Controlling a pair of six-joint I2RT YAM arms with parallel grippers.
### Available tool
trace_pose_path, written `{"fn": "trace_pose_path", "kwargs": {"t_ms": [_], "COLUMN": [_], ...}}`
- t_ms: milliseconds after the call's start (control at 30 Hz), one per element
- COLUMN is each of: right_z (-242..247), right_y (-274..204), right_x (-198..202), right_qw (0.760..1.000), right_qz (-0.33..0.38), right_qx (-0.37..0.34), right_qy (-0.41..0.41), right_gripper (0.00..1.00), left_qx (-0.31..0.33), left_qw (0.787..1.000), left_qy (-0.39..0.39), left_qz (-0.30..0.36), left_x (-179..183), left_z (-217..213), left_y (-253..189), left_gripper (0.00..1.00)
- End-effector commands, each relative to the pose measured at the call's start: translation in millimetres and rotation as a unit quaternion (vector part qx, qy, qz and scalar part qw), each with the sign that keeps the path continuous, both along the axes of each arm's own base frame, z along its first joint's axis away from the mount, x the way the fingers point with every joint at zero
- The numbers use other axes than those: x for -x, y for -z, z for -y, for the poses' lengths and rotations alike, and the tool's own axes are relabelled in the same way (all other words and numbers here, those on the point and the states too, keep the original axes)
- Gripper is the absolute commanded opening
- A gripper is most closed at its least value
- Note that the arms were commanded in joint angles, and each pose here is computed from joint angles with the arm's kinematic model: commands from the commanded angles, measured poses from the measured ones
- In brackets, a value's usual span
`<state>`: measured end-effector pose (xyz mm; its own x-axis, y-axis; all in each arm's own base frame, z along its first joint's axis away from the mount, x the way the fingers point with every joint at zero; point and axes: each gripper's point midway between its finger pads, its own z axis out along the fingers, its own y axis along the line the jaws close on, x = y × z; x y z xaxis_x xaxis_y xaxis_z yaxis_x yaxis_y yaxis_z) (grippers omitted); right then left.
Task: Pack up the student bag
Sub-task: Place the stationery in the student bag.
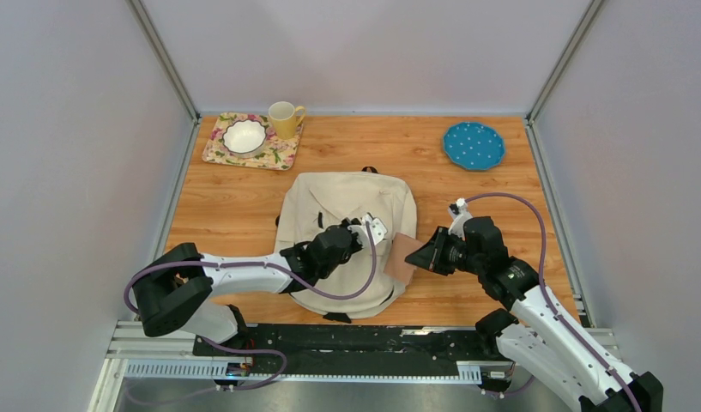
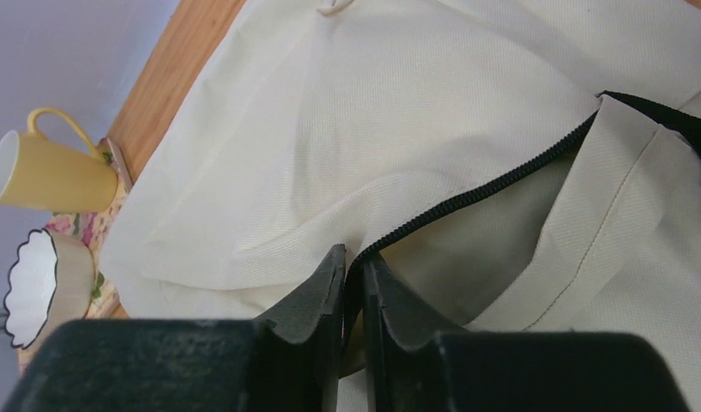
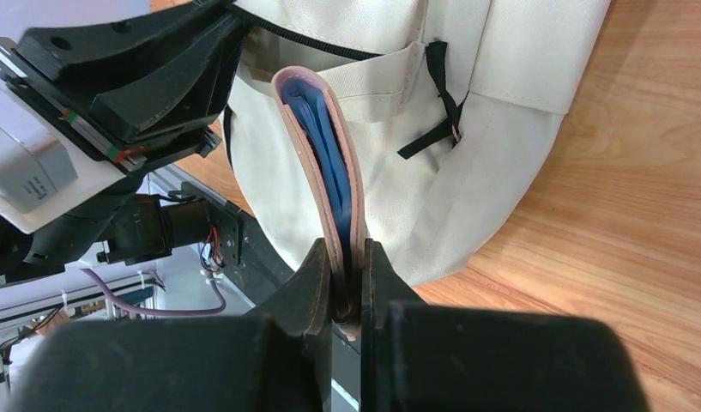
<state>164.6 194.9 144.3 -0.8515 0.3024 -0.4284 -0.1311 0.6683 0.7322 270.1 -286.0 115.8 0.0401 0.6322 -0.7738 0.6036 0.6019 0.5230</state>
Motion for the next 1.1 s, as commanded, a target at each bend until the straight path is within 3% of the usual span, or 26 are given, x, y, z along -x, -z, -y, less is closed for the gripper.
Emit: {"fn": "trace_pose_path", "kwargs": {"t_ms": [0, 67, 233, 433, 467, 767, 1067], "right_z": [-9, -13, -34, -49, -54, -70, -69], "right_y": [-18, -21, -42, -41, -52, -53, -39], "right_x": [-7, -5, -4, -1, -4, -6, -15], "right_qw": [0.999, 0.999, 0.99, 0.98, 0.976, 0.972, 0.975], "right_qz": [0.024, 0.019, 0.001, -0.049, -0.03, -0.052, -0.081], "right_qx": [-0.033, -0.046, -0.142, -0.191, -0.211, -0.223, -0.205], "right_qy": [0.0, -0.009, -0.021, -0.034, -0.041, -0.05, -0.014], "right_gripper": [0.0, 0.0, 0.0, 0.0, 0.0, 0.0, 0.0], "left_qx": [0.007, 0.004, -0.012, -0.007, 0.002, 0.028, 0.039], "left_qw": [1.0, 1.0, 0.999, 0.993, 0.991, 0.974, 0.973], "left_qy": [-0.009, -0.017, -0.015, -0.023, -0.032, -0.052, -0.059], "left_qz": [0.015, 0.002, -0.049, -0.116, -0.127, -0.217, -0.22], "left_x": [-5, -9, -5, 2, 0, 11, 13], "left_z": [3, 9, 18, 27, 31, 48, 46], "left_y": [-26, -36, -49, -62, -65, -61, -73], "left_gripper": [0.08, 0.0, 0.0, 0.0, 0.0, 0.0, 0.0]}}
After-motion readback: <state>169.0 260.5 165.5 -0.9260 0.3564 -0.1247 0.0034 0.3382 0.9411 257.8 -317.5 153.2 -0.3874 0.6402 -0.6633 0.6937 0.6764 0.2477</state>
